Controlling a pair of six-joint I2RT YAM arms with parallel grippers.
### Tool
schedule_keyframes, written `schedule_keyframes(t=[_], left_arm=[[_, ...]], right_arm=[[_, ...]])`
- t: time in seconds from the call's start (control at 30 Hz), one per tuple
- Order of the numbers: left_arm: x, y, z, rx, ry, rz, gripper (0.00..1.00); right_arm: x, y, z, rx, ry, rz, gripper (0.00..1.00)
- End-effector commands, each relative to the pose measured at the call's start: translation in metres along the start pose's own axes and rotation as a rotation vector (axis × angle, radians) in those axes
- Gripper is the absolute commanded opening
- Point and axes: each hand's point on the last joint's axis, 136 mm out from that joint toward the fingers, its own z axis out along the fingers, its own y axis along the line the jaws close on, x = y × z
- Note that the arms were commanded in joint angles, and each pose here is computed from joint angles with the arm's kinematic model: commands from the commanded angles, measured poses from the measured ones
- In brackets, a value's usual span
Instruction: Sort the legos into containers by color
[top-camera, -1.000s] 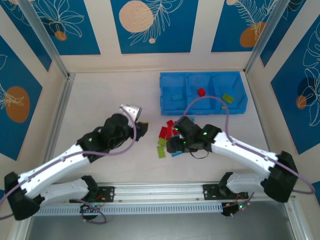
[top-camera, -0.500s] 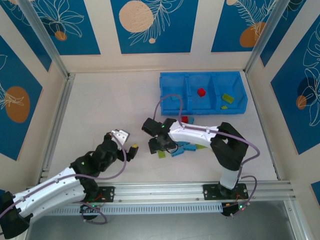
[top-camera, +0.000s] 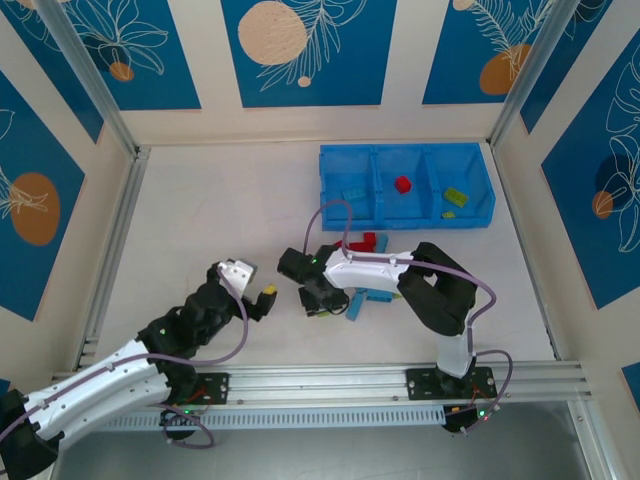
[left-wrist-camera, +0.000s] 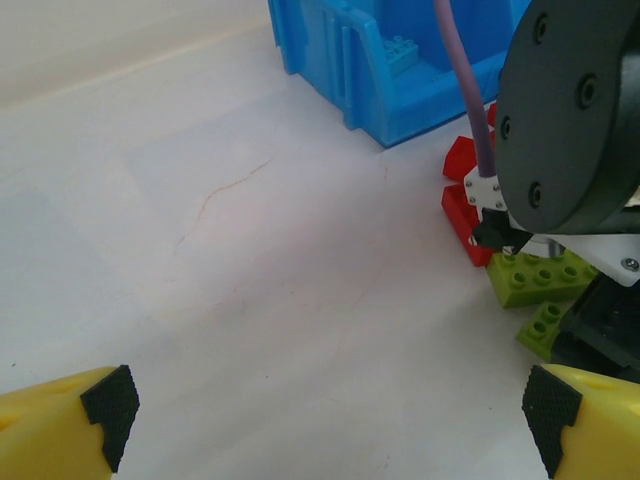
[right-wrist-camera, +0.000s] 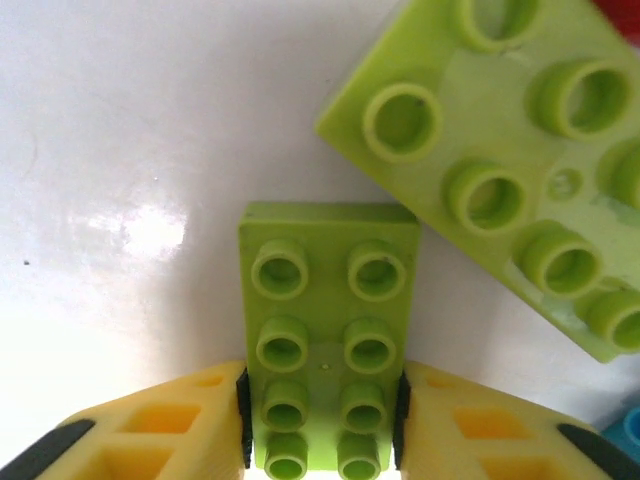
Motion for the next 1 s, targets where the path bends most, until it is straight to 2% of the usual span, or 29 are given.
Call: schedule_keyframes(t=[0.0, 0.17, 0.27, 0.37, 0.57, 0.63, 0.73, 0.9, 0.97], left_arm=[[-0.005, -0.006, -0.001, 0.037, -0.038, 0.012, 1.00], [-0.008, -0.017, -0.003, 0.107, -0.065, 0.022, 1.00], [-0.008, -0.013, -0.003, 0.087, -0.066, 0.024, 1.00], [-0.008, -0.013, -0.003, 0.085, -0.065, 0.026, 1.00], [-0.008, -0.014, -0.003, 0.088, -0.063, 0.025, 1.00], [-0.008, -0.013, -0.003, 0.087, -0.063, 0.026, 1.00], [-0.008, -0.012, -0.004, 0.082, -0.058, 0.028, 1.00], [-0.008, -0.011, -0.004, 0.076, -0.056, 0.027, 1.00], [-0.008, -0.011, -0.004, 0.078, -0.055, 0.028, 1.00]], right_arm=[[0.011, -0.007, 0.006, 0.024, 0.027, 0.021, 0.35], [-0.005, -0.009, -0.040, -0.077, -0.132, 0.049, 0.32], [-0.020, -0.034, -0.083, -0.089, -0.269, 0.106, 0.32], [-0.041, -0.083, -0.127, -0.060, -0.420, 0.209, 0.32], [-0.102, -0.229, -0.177, -0.042, -0.623, 0.542, 0.33], [-0.122, -0.289, -0.178, 0.008, -0.646, 0.666, 0.33], [-0.149, -0.353, -0.165, -0.001, -0.608, 0.812, 0.33], [-0.189, -0.407, -0.131, 0.038, -0.507, 0.882, 0.35], [-0.198, -0.421, -0.120, 0.056, -0.472, 0.904, 0.39]])
